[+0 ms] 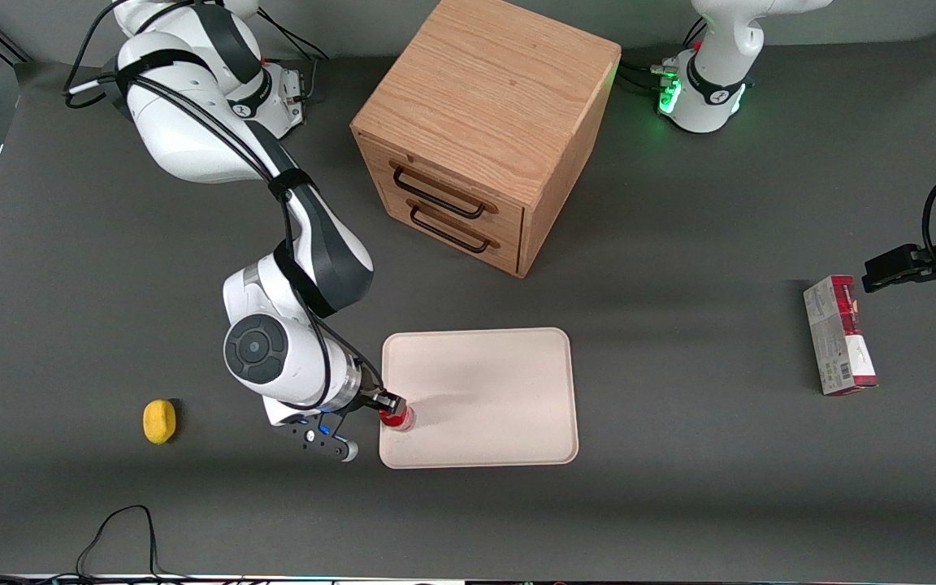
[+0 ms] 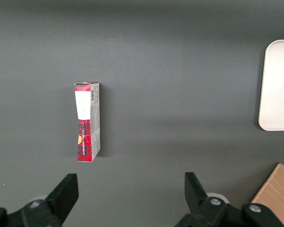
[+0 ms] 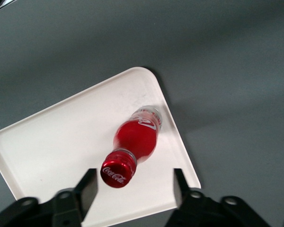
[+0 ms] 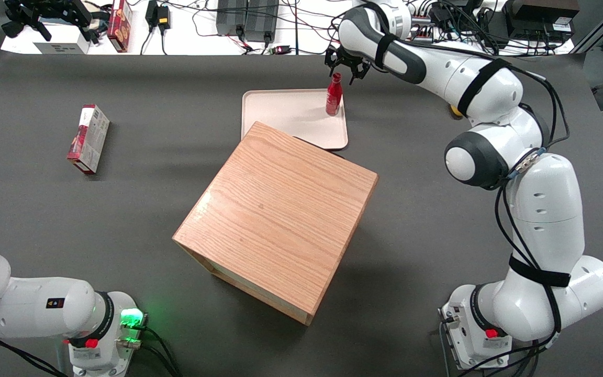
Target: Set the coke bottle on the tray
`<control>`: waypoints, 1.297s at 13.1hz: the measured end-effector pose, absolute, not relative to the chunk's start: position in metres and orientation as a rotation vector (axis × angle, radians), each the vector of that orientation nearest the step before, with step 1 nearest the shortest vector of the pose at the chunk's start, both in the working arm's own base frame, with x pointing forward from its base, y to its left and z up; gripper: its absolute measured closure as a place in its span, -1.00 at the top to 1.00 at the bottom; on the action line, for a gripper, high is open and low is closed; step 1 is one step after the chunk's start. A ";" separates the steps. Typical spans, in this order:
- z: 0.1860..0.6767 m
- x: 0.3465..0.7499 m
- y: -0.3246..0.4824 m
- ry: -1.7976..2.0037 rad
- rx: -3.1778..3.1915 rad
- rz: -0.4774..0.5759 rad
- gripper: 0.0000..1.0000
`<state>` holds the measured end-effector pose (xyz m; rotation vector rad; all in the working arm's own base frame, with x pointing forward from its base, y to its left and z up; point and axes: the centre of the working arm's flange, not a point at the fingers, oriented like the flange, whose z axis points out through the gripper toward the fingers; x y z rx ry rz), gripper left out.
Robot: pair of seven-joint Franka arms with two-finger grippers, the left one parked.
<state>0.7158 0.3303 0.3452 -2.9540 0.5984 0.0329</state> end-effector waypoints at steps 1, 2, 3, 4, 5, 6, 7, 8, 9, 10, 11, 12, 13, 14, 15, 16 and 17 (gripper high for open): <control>0.345 0.716 0.330 0.598 -2.955 0.032 0.84; 0.345 0.716 0.330 0.598 -2.955 0.032 0.98; 0.346 0.716 0.331 0.597 -2.955 0.031 1.00; 0.346 0.716 0.330 0.596 -2.958 0.030 1.00; 0.347 0.715 0.329 0.594 -2.973 0.029 1.00; 0.347 0.713 0.327 0.592 -2.996 0.044 1.00; 0.350 0.712 0.325 0.588 -3.016 0.063 1.00; 0.358 0.708 0.321 0.562 -3.042 0.098 1.00; 0.369 0.703 0.310 0.493 -3.081 0.159 1.00; 0.388 0.699 0.292 0.421 -3.107 0.217 1.00; 0.409 0.697 0.270 0.365 -3.114 0.249 1.00; 0.431 0.692 0.245 0.309 -3.117 0.264 1.00; 0.451 0.682 0.218 0.242 -3.122 0.280 1.00; 0.469 0.667 0.192 0.168 -3.128 0.292 1.00; 0.484 0.649 0.167 0.101 -3.133 0.301 1.00; 0.498 0.628 0.142 0.053 -3.136 0.296 1.00; 0.508 0.607 0.119 0.024 -3.142 0.284 1.00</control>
